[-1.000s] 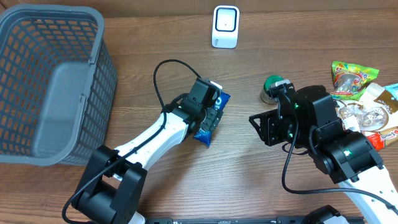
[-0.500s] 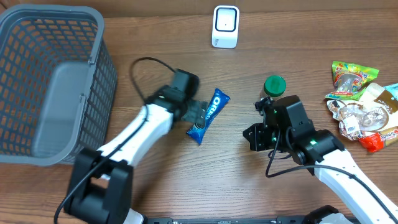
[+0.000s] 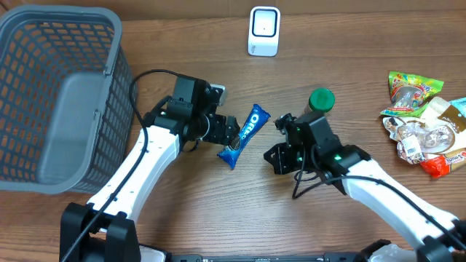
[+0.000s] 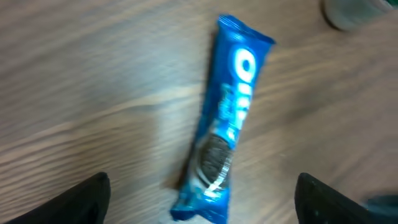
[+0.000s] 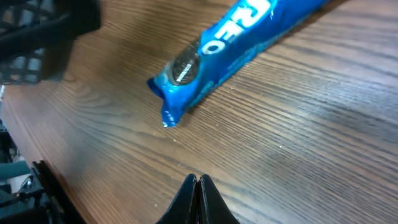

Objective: Scan the item barcode
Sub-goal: 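Move both grippers in toward the Oreo pack from either side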

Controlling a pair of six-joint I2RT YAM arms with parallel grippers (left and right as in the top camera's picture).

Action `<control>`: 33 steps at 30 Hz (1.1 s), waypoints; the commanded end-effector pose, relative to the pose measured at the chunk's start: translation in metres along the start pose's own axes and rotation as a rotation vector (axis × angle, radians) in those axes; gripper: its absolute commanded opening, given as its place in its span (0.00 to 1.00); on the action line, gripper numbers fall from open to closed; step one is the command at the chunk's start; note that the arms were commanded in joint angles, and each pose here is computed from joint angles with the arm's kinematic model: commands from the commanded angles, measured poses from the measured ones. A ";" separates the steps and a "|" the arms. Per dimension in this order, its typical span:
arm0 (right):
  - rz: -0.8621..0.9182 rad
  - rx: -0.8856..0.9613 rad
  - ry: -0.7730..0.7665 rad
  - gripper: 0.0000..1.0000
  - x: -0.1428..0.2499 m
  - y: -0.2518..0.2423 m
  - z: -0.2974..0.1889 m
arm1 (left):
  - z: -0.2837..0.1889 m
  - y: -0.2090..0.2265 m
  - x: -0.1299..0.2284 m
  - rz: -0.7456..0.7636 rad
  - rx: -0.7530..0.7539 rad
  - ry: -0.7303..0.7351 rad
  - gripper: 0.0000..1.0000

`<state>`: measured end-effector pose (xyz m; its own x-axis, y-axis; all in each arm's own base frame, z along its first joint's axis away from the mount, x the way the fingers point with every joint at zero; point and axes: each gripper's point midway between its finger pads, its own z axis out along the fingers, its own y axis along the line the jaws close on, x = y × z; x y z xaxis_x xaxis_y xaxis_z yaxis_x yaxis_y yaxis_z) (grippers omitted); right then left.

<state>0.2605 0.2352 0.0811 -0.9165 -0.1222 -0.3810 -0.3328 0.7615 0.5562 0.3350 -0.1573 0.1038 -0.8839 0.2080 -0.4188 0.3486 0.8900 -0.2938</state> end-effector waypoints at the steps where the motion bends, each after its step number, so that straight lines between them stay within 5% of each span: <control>1: 0.007 -0.016 -0.018 0.04 -0.006 0.004 0.001 | 0.014 -0.020 0.029 0.056 0.144 0.089 0.85; 6: -0.017 -0.034 -0.062 0.04 -0.016 0.009 -0.001 | 0.028 -0.025 0.053 0.068 0.240 0.155 0.83; 11: -0.057 -0.036 -0.156 0.04 -0.039 0.013 -0.003 | 0.048 -0.003 0.065 -0.013 0.177 0.203 0.67; 26: -0.063 0.004 -0.209 0.04 -0.053 0.002 0.009 | 0.063 0.014 0.060 0.041 0.126 0.179 0.72; 33: -0.061 0.004 -0.210 0.04 -0.054 0.002 0.008 | 0.069 0.007 0.066 0.117 0.119 0.199 0.59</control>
<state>0.3081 0.2480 0.0932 -0.8337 -0.0431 -0.5505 -0.3864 0.7577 0.5259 0.3051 -0.1609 0.0209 -0.9011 0.3338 -0.2767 0.4221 0.8214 -0.3836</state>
